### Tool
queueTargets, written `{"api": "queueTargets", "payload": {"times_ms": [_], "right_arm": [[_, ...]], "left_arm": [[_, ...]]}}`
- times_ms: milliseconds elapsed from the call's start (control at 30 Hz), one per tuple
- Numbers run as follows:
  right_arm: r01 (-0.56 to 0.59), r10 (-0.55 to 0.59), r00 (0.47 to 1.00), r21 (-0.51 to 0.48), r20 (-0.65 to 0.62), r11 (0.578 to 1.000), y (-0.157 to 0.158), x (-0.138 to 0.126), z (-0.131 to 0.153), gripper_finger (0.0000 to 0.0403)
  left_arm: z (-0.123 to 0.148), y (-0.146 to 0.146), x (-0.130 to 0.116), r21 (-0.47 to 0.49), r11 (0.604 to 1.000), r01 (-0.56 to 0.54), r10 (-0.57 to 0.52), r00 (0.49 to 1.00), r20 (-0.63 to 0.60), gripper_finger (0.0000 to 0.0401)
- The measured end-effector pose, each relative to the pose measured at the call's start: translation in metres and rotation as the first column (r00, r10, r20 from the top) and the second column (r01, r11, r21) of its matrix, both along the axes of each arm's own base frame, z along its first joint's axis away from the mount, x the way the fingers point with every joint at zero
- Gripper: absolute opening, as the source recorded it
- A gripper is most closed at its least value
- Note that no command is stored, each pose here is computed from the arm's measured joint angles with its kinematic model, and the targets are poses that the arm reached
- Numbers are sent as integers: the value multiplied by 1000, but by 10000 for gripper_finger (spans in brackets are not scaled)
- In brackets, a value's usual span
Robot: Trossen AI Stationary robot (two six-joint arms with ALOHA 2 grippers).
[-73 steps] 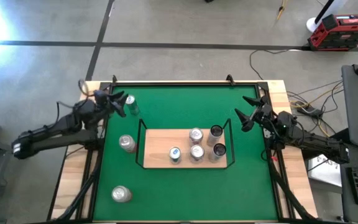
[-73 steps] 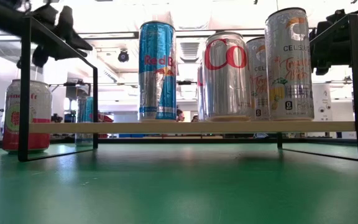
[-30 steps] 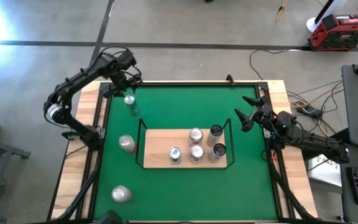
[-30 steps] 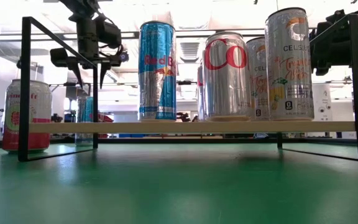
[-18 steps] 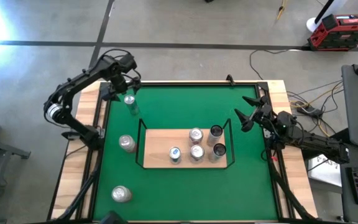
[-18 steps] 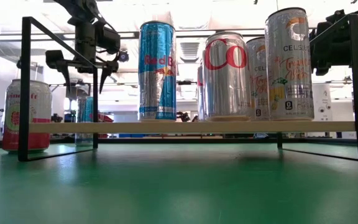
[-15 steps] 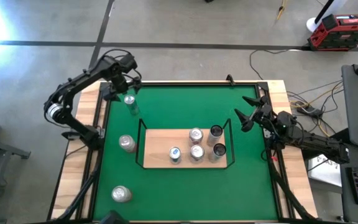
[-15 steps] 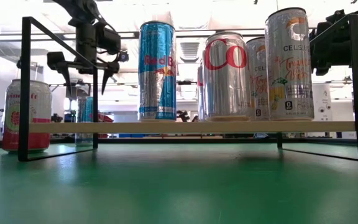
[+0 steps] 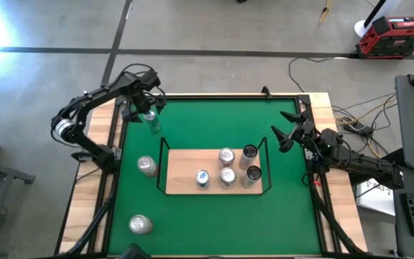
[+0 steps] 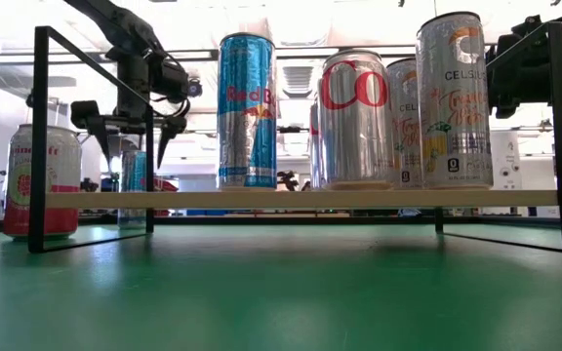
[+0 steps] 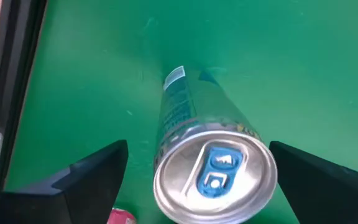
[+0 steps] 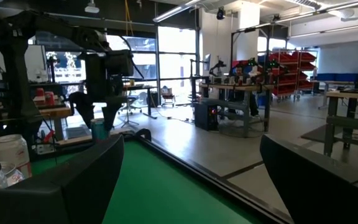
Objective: Place canned beverage on shelf
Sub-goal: Put the blue soda can on the shelf and align with the other blue soda can
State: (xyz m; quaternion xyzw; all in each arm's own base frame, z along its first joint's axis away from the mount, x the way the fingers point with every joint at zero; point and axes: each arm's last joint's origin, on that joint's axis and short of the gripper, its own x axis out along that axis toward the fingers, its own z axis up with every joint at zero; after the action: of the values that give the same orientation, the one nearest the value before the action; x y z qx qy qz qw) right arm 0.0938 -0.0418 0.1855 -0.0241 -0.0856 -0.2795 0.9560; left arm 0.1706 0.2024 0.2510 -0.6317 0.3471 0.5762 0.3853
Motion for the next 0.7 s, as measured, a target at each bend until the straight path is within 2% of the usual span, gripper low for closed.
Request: {"api": "queueTargets", "payload": {"times_ms": [233,467,567,700], "right_arm": [[0,0,1000,0,0,1000,0,0,0,368],[0,0,1000,-1,-1,1000,0,0,0,368],[0,0,1000,0,0,1000,0,0,0,368],[0,0,1000,0,0,1000,0,0,0,368]], "left_arm": [[-8,-1,-1,-7,1000,-29,29,1000,-3,319],[-12,-2,-1,-8,1000,-28,28,1000,-2,218],[-12,-2,-1,-6,1000,-1,1,1000,-2,215],[-10,-2,1,16,989,148,-148,989,0,215]]}}
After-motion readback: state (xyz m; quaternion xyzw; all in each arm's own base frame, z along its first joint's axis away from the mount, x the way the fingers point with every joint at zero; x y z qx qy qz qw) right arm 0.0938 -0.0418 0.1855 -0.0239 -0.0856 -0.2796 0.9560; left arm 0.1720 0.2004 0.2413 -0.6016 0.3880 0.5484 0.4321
